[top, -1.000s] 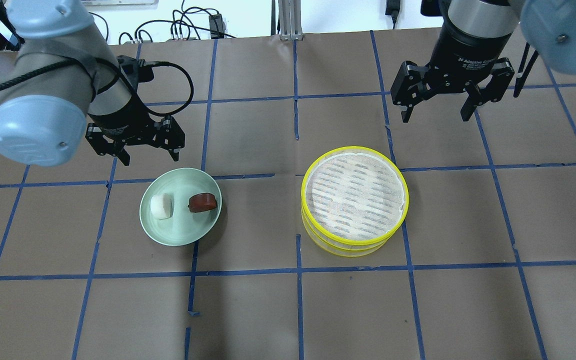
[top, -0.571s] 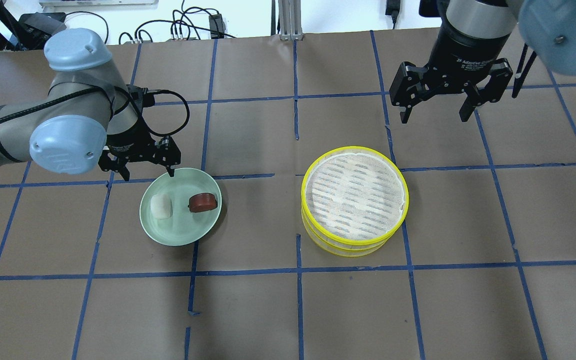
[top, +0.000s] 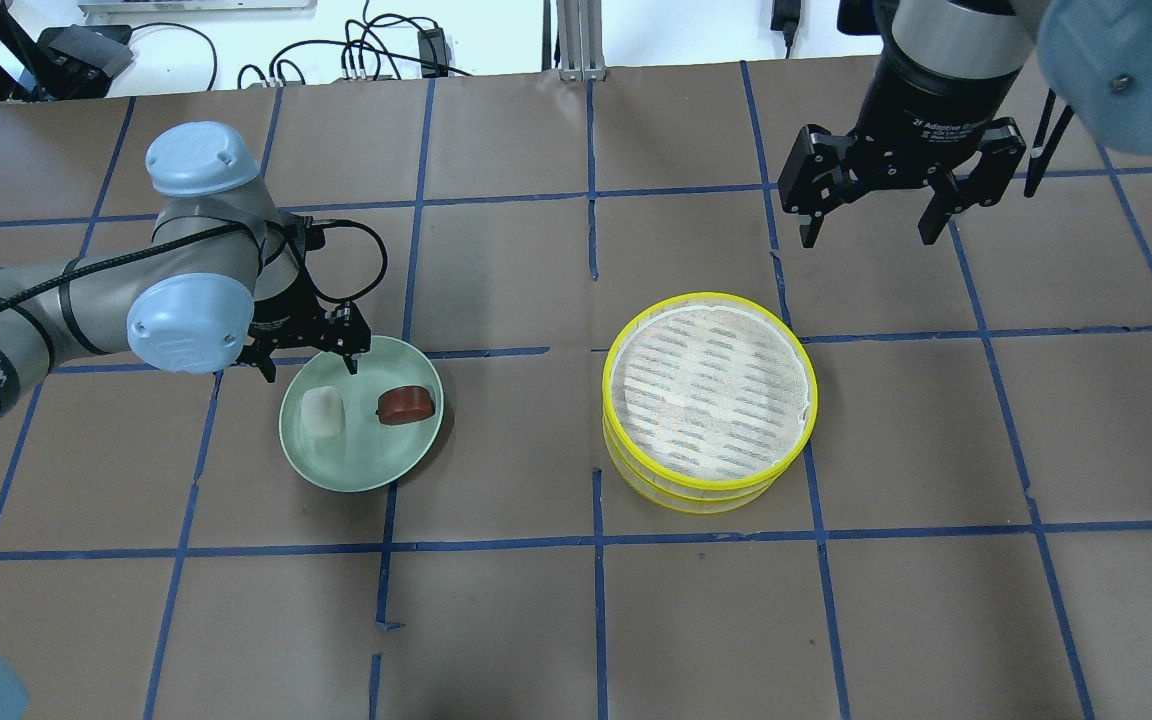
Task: Place buns in different layers of steamer
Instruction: 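Lower the left gripper to the white bun while the right reaches the steamer, then grasp the white bun with the left gripper while the right grips the top tier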
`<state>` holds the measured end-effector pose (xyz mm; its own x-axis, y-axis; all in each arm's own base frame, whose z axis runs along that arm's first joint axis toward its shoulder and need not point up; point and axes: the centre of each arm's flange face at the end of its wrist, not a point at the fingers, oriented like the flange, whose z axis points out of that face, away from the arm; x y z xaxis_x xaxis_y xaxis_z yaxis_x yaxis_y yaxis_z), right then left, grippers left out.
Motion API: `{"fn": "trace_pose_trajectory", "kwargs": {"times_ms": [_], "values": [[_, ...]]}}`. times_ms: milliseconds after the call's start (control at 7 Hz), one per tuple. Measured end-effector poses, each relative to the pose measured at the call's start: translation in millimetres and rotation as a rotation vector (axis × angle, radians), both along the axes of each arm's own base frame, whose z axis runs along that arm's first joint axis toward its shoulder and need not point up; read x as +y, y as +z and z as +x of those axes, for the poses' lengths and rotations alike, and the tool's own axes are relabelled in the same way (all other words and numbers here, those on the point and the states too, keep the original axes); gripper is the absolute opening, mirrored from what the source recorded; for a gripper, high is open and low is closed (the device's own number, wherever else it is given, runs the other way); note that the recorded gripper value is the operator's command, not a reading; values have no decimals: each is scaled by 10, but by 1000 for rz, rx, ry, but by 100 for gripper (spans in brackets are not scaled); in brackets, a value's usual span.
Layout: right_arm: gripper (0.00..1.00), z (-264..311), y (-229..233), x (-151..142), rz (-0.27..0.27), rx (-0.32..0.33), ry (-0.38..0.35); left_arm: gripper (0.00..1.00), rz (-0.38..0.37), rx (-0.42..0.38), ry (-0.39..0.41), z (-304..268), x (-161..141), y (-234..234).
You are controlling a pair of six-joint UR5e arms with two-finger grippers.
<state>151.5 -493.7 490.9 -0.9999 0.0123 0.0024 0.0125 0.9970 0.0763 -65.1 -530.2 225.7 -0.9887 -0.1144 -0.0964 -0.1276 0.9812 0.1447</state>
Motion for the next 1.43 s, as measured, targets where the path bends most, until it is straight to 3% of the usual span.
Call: {"fn": "trace_pose_trajectory", "kwargs": {"times_ms": [286, 429, 571, 714, 1143, 1429], "values": [[100, 1, -62, -7, -1, -1, 4, 90, 12, 1, 4, 21, -3, -102], [100, 1, -140, -25, -14, -7, 3, 70, 23, 2, 5, 23, -1, -170], [99, 2, -266, -31, -21, -12, 6, 33, 30, 4, 5, 25, 8, -213], [98, 0, -454, -8, -10, -14, 16, 2, 39, 6, 8, 28, 37, -254], [93, 3, -1039, 111, 31, -16, 35, 0, 35, 25, 18, 36, 92, -326], [82, 5, -1493, 154, -3, -18, 37, 0, -27, 40, 25, 5, 29, -136]]}}
